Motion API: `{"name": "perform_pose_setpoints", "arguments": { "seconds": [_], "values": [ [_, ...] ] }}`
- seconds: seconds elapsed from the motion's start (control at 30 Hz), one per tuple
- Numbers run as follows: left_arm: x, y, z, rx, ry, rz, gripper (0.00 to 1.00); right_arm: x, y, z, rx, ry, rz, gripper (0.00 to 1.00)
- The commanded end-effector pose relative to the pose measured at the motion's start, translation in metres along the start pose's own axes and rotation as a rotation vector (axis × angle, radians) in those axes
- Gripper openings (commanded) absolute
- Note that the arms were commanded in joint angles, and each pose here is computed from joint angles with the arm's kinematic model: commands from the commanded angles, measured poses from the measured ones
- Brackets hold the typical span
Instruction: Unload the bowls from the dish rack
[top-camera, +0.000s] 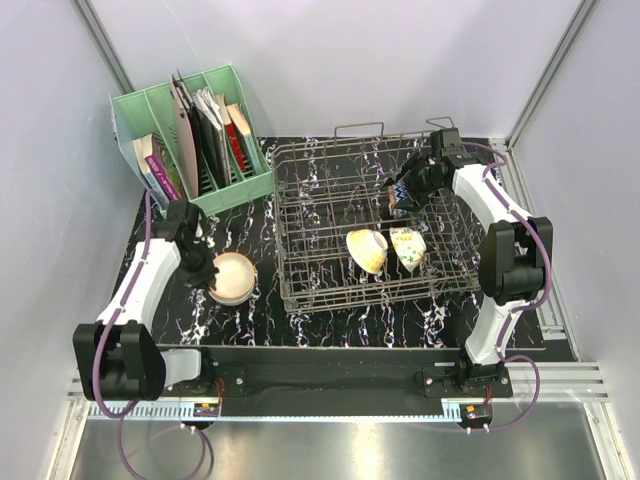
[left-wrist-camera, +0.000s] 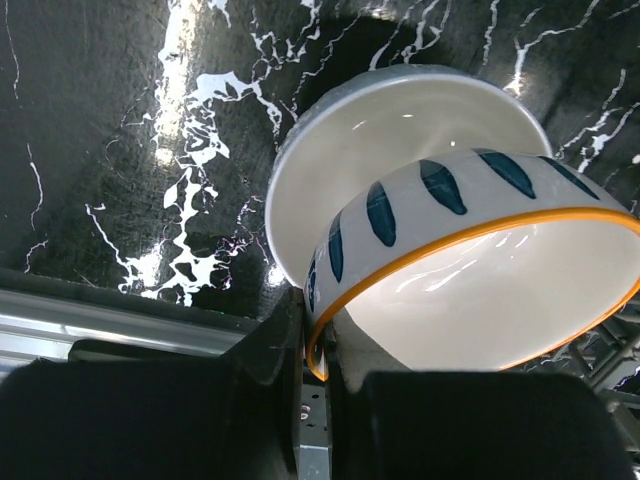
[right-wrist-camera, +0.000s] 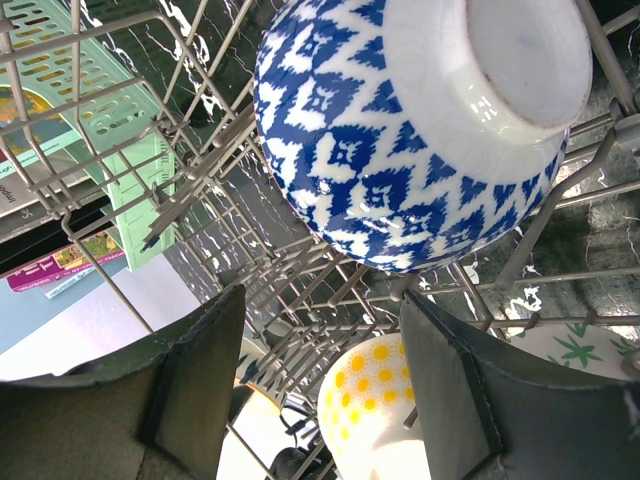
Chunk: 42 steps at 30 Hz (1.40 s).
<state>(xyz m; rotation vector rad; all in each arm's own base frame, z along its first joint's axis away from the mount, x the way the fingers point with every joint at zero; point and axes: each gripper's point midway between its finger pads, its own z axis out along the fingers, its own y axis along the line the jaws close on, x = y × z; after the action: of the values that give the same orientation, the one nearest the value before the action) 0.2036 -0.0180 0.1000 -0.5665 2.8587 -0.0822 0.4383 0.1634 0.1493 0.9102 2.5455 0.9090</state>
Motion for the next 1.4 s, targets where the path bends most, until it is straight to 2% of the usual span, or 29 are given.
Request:
{"name": "perform_pose_setpoints", "arguments": {
  "seconds": [0.0, 0.43, 0.47, 0.6, 0.63, 0.67, 0.77, 0.93, 1.1, 1.23, 1.37],
  "values": [
    [-0.005, 0.001, 0.001, 0.013, 0.011, -0.022, 0.0, -0.006, 0.014, -0.01, -0.055, -0.025, -0.028, 0.71],
    [0.001, 0.009, 0.015, -0.007, 0.086, -0.046, 0.01, -0.008, 0.014, -0.009, -0.057, -0.025, -0.019, 0.71],
    [0.0, 0.009, 0.015, -0.008, 0.088, -0.048, 0.09, -0.008, 0.014, -0.008, -0.055, -0.025, -0.016, 0.71],
    [-0.001, 0.009, 0.014, -0.005, 0.085, -0.038, 0.21, -0.009, 0.012, -0.006, -0.053, -0.02, -0.011, 0.71],
    [-0.002, 0.008, 0.013, -0.002, 0.078, -0.035, 0.27, -0.008, 0.012, -0.006, -0.051, -0.019, -0.011, 0.71],
    [-0.003, 0.008, 0.012, 0.002, 0.071, -0.036, 0.4, -0.008, 0.011, -0.005, -0.05, -0.016, -0.008, 0.71],
    [-0.008, 0.006, 0.004, 0.013, 0.034, -0.035, 0.52, -0.007, 0.009, -0.003, -0.045, -0.009, -0.003, 0.71],
    [-0.024, 0.006, -0.014, 0.013, -0.041, -0.037, 0.53, -0.007, 0.008, -0.002, -0.045, -0.008, -0.002, 0.71],
    [-0.025, 0.006, -0.013, 0.007, -0.029, -0.036, 0.52, -0.006, 0.009, -0.002, -0.049, -0.004, -0.006, 0.71],
    [-0.034, 0.003, -0.022, 0.019, -0.073, -0.041, 0.43, -0.005, 0.01, -0.004, -0.051, -0.003, -0.008, 0.71],
    [-0.07, -0.009, -0.066, 0.047, -0.194, -0.076, 0.52, -0.004, 0.008, -0.005, -0.05, 0.0, -0.013, 0.71]
  ]
}}
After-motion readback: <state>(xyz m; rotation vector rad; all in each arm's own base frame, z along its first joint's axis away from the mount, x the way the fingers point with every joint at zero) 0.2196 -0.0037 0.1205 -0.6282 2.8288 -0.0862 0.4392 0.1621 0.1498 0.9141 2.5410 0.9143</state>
